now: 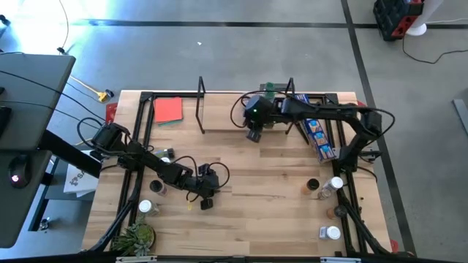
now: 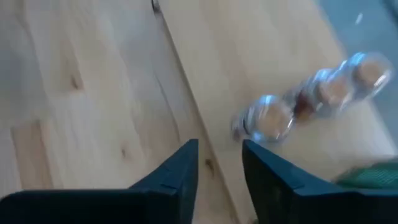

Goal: Shelf spices
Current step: Put the transparent seasoning bottle on the shelf aligned with the other transparent seasoning bottle

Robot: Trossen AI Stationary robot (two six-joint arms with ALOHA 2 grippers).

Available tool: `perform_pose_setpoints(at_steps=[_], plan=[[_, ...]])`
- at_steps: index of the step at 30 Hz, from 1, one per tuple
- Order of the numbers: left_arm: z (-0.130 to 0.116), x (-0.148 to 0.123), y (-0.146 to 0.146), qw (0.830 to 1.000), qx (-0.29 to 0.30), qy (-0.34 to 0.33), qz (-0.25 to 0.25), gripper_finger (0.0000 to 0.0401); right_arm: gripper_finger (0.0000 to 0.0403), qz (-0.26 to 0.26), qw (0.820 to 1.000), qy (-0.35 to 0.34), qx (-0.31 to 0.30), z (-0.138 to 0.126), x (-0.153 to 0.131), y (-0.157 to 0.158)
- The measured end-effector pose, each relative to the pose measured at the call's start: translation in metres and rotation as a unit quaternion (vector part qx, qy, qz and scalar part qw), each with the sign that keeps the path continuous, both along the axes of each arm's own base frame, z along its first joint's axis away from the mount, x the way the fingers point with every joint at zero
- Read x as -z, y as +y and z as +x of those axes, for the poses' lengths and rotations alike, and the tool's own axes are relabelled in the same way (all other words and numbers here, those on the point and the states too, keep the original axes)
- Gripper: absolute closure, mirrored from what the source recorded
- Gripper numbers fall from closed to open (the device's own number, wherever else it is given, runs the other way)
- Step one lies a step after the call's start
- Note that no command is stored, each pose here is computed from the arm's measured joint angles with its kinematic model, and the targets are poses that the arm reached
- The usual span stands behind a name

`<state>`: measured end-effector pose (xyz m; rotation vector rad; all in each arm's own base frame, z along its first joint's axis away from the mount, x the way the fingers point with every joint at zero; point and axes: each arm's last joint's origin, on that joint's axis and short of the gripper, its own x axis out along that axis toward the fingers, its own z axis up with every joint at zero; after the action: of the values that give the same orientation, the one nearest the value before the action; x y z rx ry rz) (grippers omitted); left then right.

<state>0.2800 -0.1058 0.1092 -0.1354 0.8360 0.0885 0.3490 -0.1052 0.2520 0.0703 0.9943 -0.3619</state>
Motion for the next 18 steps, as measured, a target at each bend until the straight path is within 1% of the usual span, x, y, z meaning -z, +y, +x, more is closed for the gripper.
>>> perform_pose_setpoints(at_steps=[4, 8, 13, 18], plan=[[0.000, 0.000, 0.000, 1.000, 0.000, -0.002, -0.001, 0.0314, 0.0319, 0.009, 1.000, 0.026, 0.003, 0.009, 0.024, -0.008], [0.000, 0.000, 0.000, 1.000, -0.001, -0.003, -0.001, 0.0314, 0.0335, 0.009, 0.999, 0.042, 0.009, 0.015, 0.042, -0.014], [0.001, 0.000, 0.000, 1.000, -0.001, -0.003, -0.002, 0.0314, 0.0341, -0.009, 0.999, 0.032, 0.019, 0.019, 0.045, -0.019], [0.001, 0.000, 0.000, 1.000, 0.000, -0.003, -0.001, 0.0314, 0.0342, -0.013, 0.999, 0.006, 0.042, 0.020, 0.042, -0.027]])
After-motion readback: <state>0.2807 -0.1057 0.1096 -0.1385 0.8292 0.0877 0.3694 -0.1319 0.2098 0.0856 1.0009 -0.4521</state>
